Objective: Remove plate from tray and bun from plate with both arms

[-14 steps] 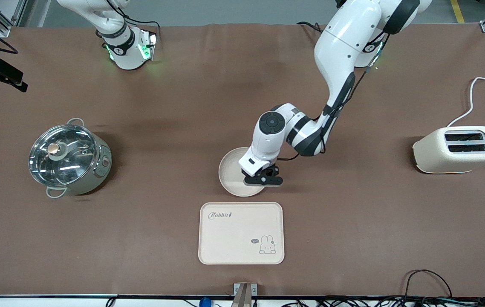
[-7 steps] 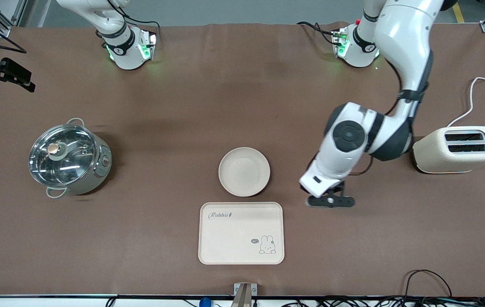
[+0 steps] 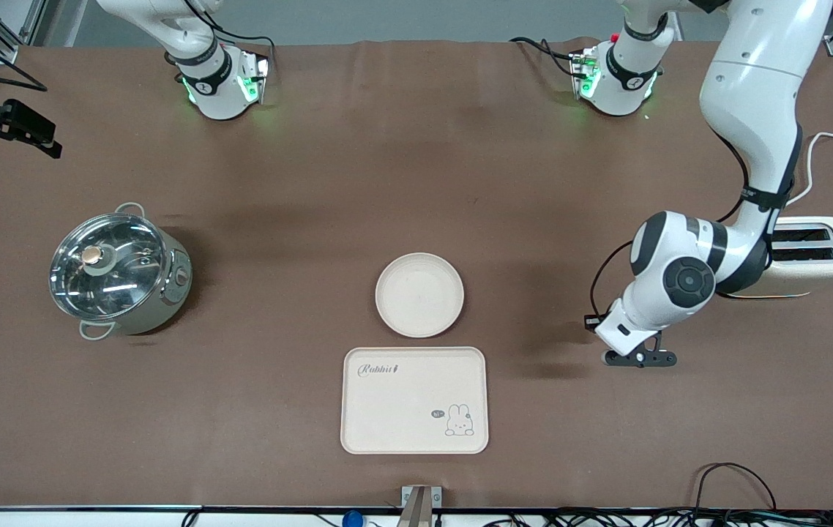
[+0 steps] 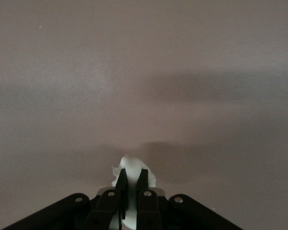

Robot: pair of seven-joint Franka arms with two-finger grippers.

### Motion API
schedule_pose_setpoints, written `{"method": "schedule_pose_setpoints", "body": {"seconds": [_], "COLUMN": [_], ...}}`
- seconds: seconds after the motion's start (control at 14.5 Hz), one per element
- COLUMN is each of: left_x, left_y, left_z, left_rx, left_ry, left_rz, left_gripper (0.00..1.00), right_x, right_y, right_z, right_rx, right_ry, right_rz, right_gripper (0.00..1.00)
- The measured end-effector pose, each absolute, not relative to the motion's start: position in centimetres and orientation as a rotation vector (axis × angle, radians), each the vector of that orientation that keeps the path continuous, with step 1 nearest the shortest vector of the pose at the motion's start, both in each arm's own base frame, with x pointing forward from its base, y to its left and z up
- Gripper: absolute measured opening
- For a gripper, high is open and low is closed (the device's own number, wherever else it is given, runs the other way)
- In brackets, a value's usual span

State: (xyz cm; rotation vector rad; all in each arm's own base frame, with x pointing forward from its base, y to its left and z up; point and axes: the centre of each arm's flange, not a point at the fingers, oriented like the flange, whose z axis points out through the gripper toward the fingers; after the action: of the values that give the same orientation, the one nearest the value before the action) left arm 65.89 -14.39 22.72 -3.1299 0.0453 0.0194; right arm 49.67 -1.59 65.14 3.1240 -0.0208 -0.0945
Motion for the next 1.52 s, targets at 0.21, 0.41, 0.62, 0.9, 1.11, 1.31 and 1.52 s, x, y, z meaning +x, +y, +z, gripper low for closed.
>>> {"method": "schedule_pose_setpoints", "body": {"seconds": [0.21, 0.41, 0.62, 0.9, 1.11, 1.31, 1.52], "left_x": [66.2, 66.6, 67.9, 69.3, 67.9, 64.6, 61.7], "left_y": [-13.6, -12.1, -12.0, -11.3, -10.2, -9.9, -9.6], "left_z": [20.8, 19.8, 21.9, 33.2, 44.4, 54.3, 59.2], "left_rx": [-3.145, -3.154, -3.158, -3.123, -3.078, -3.08, -3.079], "left_ry": [0.018, -0.015, -0.01, -0.021, -0.052, -0.09, -0.025], "left_rz": [0.002, -0.018, -0.08, -0.168, -0.165, -0.168, -0.146], "left_gripper": [0.37, 0.66, 0.96, 1.0, 1.0, 1.0, 1.0], "right_x": [49.7, 49.7, 49.8, 50.0, 50.1, 50.2, 50.5], "right_y": [-1.5, -0.9, -0.4, -0.5, -0.5, -0.5, -0.5], "right_z": [65.2, 65.2, 65.2, 65.3, 65.3, 65.2, 64.9], "right_rx": [3.124, 3.125, 3.125, 3.125, 3.125, 3.125, 3.125], "right_ry": [-0.018, 0.001, 0.017, 0.014, 0.014, 0.014, 0.012], "right_rz": [-0.094, -0.088, -0.08, -0.062, -0.059, -0.057, -0.052], "right_gripper": [1.0, 1.0, 1.0, 1.0, 1.0, 1.0, 1.0]}}
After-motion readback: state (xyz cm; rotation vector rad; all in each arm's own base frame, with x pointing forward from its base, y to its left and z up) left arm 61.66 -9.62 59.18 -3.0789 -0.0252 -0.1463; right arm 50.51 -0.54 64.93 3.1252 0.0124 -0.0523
